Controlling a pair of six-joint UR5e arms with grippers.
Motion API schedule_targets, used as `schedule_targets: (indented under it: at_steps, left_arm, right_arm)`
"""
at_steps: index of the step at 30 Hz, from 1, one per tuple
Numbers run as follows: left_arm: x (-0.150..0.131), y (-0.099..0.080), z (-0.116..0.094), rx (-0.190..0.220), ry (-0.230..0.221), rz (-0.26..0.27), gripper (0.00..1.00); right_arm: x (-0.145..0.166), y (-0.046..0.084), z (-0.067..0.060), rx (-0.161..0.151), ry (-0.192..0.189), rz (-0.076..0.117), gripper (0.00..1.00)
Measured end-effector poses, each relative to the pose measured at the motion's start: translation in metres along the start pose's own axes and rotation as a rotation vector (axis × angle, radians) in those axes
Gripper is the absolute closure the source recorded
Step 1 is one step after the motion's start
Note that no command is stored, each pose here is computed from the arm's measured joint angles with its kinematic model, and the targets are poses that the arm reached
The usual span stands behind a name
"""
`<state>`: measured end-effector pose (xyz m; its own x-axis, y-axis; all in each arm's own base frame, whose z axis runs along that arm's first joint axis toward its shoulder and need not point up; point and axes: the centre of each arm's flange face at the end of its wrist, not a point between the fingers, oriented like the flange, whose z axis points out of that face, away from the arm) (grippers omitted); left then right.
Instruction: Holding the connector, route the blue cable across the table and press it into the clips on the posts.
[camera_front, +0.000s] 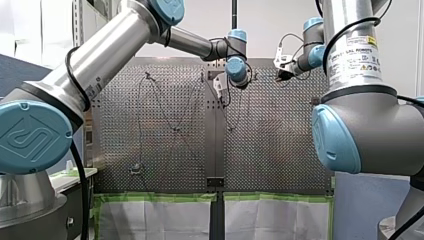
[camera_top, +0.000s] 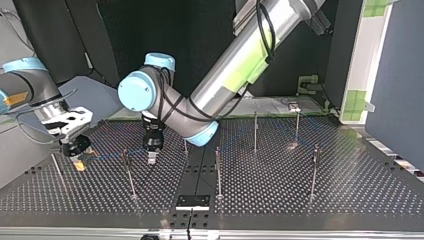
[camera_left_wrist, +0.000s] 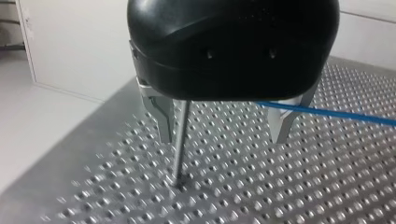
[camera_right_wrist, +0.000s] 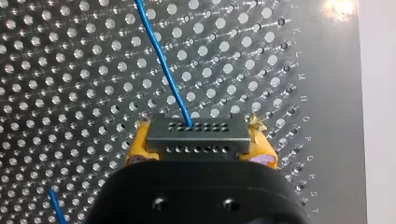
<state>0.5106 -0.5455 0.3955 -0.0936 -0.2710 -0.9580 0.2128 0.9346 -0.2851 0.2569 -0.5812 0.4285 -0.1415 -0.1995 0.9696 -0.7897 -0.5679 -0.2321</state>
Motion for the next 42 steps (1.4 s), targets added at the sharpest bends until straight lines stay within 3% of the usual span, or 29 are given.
schedule_targets:
  at_steps: [11,18,24,42]
  left_arm:
    - [-0.028,-0.021,-0.043,0.122,-0.034,-0.015,0.00]
    - [-0.038,-0.018,-0.078,0.094,0.002,0.025,0.00]
    - [-0.052,-0.009,-0.100,0.062,-0.004,0.027,0.00]
    - [-0.103,0.013,-0.152,0.100,-0.156,-0.076,0.00]
  right_arm:
    - [0.000,0.000,0.000,0.001,-0.001,0.001,1.00]
    - [-0.001,-0.002,0.000,0.004,-0.005,0.002,1.00]
    - [-0.002,-0.005,0.001,0.008,-0.007,0.003,1.00]
    - [-0.003,-0.010,0.002,0.016,-0.010,0.002,1.00]
